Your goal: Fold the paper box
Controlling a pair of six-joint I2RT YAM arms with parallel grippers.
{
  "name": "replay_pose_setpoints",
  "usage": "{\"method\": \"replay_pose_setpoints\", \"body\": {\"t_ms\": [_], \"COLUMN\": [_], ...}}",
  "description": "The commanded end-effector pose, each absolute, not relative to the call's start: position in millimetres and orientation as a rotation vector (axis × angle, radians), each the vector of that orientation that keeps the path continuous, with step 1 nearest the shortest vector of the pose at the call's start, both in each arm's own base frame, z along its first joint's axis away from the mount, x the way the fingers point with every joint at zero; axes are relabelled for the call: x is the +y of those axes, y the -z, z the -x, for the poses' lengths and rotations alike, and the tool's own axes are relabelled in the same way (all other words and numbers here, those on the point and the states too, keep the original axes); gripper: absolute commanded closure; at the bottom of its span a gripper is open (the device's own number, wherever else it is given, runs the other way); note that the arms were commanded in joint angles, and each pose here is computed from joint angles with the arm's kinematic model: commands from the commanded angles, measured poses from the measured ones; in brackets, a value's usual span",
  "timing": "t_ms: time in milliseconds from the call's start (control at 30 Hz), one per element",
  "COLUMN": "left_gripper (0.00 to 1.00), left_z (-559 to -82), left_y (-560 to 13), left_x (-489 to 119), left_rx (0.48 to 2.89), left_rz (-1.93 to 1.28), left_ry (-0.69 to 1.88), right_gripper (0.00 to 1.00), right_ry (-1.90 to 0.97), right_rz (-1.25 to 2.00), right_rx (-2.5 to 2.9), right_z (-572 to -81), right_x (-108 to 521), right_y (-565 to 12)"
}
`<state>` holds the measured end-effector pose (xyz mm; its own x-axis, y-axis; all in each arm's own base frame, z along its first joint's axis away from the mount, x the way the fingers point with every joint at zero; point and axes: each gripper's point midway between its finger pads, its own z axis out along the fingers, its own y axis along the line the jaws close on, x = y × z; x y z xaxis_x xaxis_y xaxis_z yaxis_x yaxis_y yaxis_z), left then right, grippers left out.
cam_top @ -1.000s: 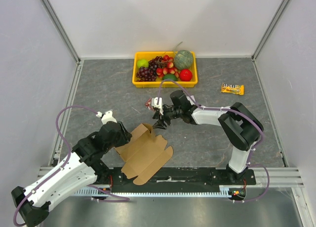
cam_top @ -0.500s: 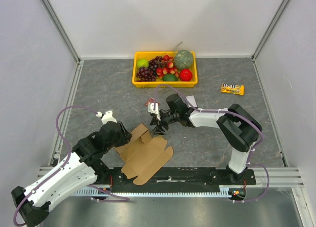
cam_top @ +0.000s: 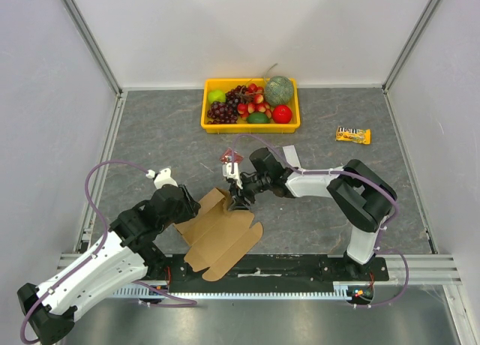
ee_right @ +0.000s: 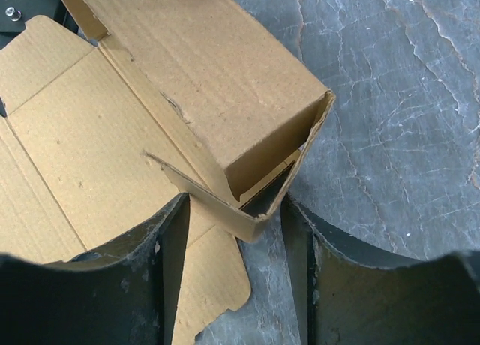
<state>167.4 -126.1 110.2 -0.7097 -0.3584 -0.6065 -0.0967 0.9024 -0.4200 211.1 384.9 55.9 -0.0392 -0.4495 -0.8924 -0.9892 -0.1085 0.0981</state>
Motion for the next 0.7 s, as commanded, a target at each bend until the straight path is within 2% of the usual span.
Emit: {"method": "replay_pose_setpoints", "body": {"t_ms": [0,400,500,667], "left_gripper": [0.57,0.57,0.57,0.57], "left_z": [-167,-167,-167,-167], "left_y": [-110,-109,-109,-110], "left_x": [-132,-132,-132,-133], "left_rx": [2.34,2.342,2.344,2.341], "left_rz": [0.303,0.298,0.297,0.294], "left_ry": [0.496,0.496,0.496,0.503], "right_gripper": [0.43,0.54,0.54,0.47], "right_ry": [-1.125,-1.11,-1.11,-1.127], "right_rz": [1.581,1.51,1.487,1.46], "right_rx": [1.469,1.465,1.464,1.448], "right_z": [-208,-203,-202,-198], "right_x": [394,410,412,414], "right_y": [-71,-72,-74,-76]}}
